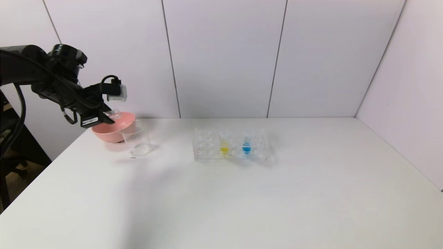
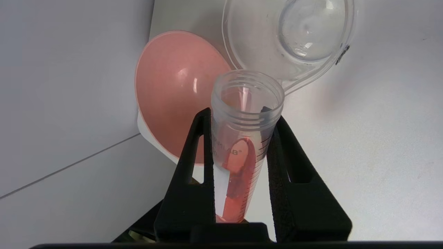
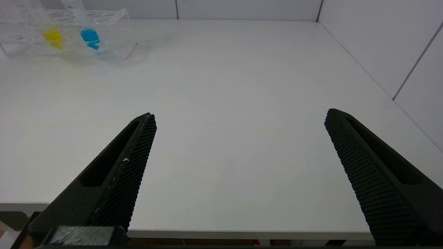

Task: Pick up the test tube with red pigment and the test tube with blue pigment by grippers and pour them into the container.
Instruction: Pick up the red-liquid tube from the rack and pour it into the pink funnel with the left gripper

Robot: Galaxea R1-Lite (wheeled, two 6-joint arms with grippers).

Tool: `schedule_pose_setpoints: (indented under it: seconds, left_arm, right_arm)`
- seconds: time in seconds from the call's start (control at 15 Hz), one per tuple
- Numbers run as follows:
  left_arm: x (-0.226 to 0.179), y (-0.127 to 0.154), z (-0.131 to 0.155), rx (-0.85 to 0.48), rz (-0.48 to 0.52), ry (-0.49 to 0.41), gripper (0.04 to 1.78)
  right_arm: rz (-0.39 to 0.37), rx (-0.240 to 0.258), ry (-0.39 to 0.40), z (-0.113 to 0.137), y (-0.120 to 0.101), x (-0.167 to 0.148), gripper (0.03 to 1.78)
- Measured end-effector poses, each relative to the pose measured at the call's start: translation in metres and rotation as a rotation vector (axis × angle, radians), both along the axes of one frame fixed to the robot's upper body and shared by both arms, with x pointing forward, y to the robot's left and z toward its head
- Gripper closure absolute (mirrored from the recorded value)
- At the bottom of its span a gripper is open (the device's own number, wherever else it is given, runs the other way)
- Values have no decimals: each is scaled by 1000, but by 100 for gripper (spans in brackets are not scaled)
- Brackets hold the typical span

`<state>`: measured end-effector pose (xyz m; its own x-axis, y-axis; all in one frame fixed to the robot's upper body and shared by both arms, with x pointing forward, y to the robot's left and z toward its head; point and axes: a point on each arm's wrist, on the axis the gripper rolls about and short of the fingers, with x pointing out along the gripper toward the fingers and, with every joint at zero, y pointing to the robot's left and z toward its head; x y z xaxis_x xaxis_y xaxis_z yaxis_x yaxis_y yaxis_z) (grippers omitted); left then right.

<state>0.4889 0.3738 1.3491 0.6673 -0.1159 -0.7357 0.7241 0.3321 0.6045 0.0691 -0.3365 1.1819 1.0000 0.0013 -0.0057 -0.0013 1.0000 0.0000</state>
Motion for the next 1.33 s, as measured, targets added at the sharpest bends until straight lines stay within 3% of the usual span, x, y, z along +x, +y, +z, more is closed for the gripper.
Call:
schedule_pose_setpoints:
  seconds: [1.33]
  left_arm:
    - [2,-11,-6,145,74,56,137]
  right_arm:
    - [0,0,0,0,0,0,4]
